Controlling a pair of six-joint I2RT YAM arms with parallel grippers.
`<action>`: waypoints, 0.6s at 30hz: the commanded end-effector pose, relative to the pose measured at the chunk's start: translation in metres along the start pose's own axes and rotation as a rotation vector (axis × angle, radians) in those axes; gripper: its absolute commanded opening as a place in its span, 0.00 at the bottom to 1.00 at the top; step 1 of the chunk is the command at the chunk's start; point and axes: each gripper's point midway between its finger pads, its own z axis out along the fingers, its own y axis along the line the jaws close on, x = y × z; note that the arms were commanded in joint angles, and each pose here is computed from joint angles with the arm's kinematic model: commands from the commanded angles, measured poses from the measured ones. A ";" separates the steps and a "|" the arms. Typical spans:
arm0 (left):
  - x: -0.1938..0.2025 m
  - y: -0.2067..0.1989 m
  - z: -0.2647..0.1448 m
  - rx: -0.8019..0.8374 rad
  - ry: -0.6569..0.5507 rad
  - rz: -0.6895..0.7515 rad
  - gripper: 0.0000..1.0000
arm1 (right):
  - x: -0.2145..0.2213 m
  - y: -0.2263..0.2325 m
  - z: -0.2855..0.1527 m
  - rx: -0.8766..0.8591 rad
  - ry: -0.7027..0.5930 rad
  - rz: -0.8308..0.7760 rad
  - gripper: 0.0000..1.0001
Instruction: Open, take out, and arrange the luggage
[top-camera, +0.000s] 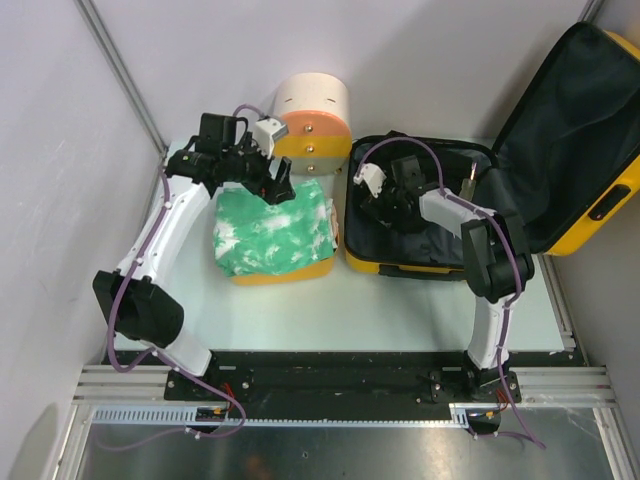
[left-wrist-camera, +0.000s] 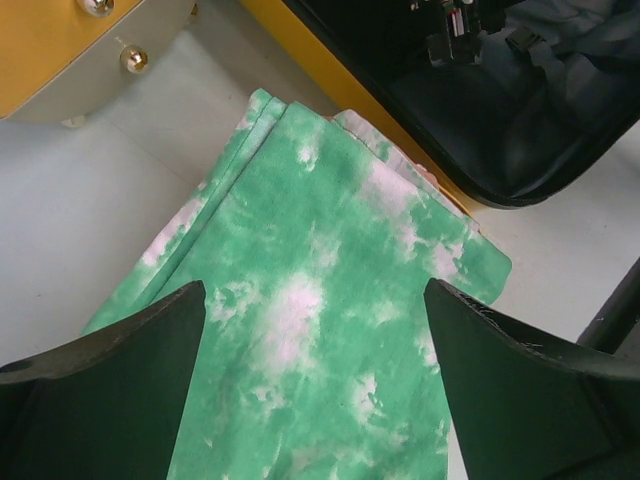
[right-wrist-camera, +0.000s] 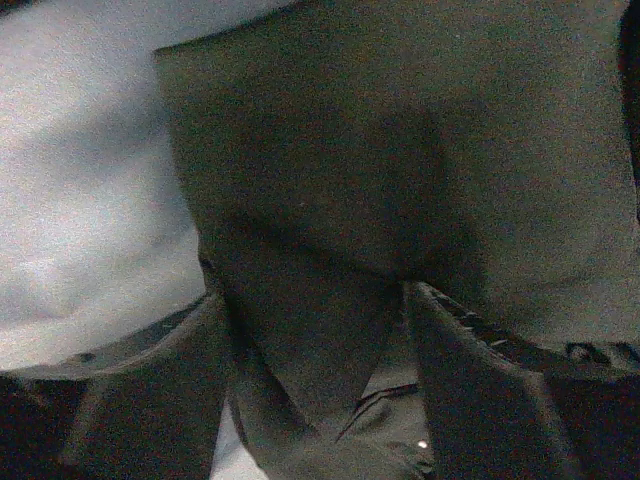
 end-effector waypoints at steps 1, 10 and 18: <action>-0.003 0.004 -0.004 0.002 -0.025 -0.011 0.94 | 0.012 -0.020 0.001 0.089 0.054 -0.036 0.63; -0.008 0.013 0.001 0.028 -0.037 -0.052 0.92 | 0.012 0.007 -0.051 -0.138 -0.003 -0.005 0.00; -0.007 0.012 0.004 0.041 -0.034 -0.048 0.91 | 0.028 0.075 -0.108 -0.461 0.022 -0.011 0.00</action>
